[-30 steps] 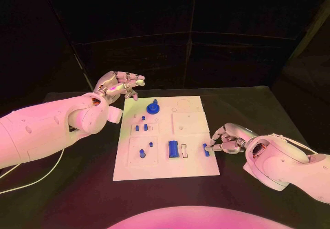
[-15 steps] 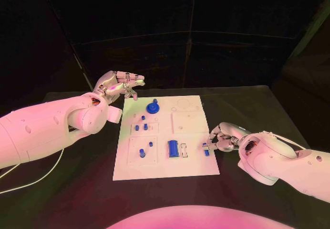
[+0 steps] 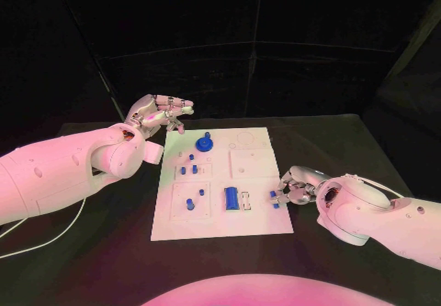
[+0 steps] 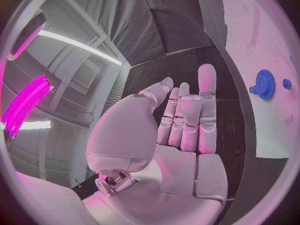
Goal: Assemble the parts on the task board
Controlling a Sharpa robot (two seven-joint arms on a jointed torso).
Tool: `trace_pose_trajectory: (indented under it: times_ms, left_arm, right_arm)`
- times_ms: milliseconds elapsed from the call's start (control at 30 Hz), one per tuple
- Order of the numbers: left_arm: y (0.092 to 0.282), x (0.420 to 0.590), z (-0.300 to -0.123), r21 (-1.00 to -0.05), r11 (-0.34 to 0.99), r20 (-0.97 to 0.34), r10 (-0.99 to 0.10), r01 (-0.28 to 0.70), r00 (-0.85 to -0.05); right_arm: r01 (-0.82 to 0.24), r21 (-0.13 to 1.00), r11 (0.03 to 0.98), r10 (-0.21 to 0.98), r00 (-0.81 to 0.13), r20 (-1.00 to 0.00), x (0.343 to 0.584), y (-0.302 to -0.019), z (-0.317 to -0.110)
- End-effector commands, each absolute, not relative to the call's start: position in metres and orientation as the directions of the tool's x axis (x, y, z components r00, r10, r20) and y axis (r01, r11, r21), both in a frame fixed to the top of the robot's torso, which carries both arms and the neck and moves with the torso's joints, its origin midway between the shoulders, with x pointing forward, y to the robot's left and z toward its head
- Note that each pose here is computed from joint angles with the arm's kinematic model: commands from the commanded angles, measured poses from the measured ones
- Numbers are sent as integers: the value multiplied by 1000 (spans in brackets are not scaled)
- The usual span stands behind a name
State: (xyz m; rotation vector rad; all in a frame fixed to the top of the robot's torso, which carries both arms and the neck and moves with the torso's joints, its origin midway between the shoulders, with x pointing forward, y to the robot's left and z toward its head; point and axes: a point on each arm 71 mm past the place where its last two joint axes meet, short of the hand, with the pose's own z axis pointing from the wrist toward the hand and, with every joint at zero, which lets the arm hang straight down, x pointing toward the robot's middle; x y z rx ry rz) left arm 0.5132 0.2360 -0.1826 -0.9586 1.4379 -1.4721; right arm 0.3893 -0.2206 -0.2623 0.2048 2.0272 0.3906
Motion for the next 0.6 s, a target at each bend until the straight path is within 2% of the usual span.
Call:
trace_pose_trajectory:
  times_ms: [33, 600]
  left_arm:
    - [235, 513, -181, -998, 8, -28, -933, 59, -358]
    - [237, 513, -181, -998, 9, -30, -935, 59, -354]
  right_arm:
    - [-57, 301, 952, 234, -496, -836, 388, -218, -266]
    - [-194, 158, 968, 56, -448, -892, 390, -202, -265]
